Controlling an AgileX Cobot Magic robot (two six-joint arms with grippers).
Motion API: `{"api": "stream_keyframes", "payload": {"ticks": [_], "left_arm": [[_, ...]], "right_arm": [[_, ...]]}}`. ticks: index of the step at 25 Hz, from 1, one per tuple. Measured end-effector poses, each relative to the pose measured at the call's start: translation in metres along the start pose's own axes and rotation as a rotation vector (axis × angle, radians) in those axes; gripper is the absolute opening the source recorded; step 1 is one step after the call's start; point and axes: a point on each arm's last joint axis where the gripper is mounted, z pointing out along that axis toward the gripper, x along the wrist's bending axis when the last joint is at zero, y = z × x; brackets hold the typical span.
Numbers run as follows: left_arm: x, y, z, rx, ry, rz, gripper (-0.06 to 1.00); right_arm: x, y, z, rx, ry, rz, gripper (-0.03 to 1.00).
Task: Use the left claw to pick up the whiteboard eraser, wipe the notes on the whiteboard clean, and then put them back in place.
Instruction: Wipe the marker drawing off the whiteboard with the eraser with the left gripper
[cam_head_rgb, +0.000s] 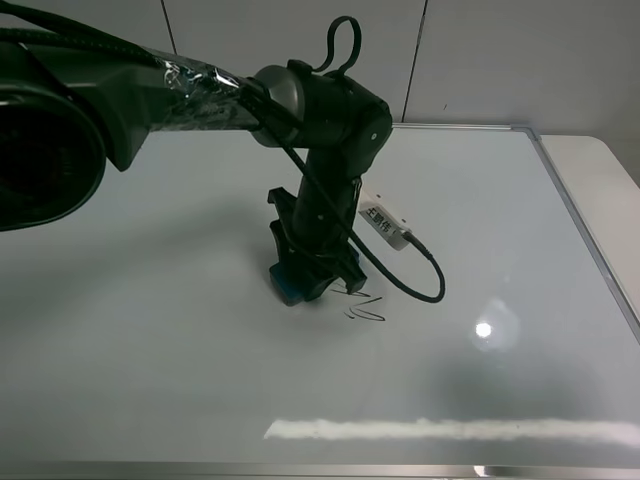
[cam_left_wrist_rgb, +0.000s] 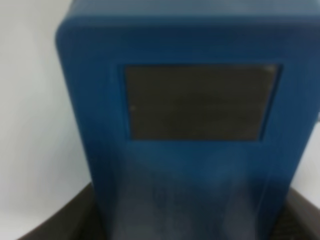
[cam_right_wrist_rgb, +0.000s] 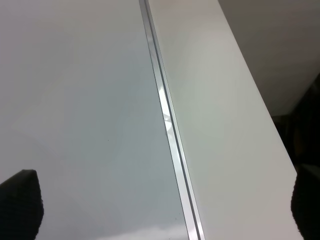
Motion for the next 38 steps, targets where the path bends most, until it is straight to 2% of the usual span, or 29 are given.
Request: {"api": "stream_keyframes", "payload": {"ticks": [4, 10, 13, 15, 19, 25, 32, 38], "left_arm": [[-0.020, 0.001, -0.002, -0.004, 0.023, 0.040, 0.55], [-0.091, -0.003, -0.004, -0.009, 0.043, 0.182, 0.55], [-0.114, -0.006, -0.005, -0.011, 0.048, 0.225, 0.55], [-0.121, -0.008, -0.005, -0.012, 0.047, 0.237, 0.55], [-0.117, -0.007, -0.005, -0.009, 0.031, 0.220, 0.55], [-0.080, -0.002, 0.002, 0.009, -0.009, 0.123, 0.55], [-0.047, 0.003, 0.011, 0.023, -0.049, 0.033, 0.55], [-0.034, 0.003, 0.012, 0.025, -0.056, 0.003, 0.55]], "right_arm": [[0.000, 0.000, 0.000, 0.000, 0.000, 0.000, 0.99], [0.000, 0.000, 0.000, 0.000, 0.000, 0.000, 0.99], [0.000, 0.000, 0.000, 0.000, 0.000, 0.000, 0.99], [0.000, 0.000, 0.000, 0.000, 0.000, 0.000, 0.99], [0.000, 0.000, 0.000, 0.000, 0.000, 0.000, 0.99], [0.000, 0.000, 0.000, 0.000, 0.000, 0.000, 0.99], [0.000, 0.000, 0.000, 0.000, 0.000, 0.000, 0.99], [0.000, 0.000, 0.000, 0.000, 0.000, 0.000, 0.99]]}}
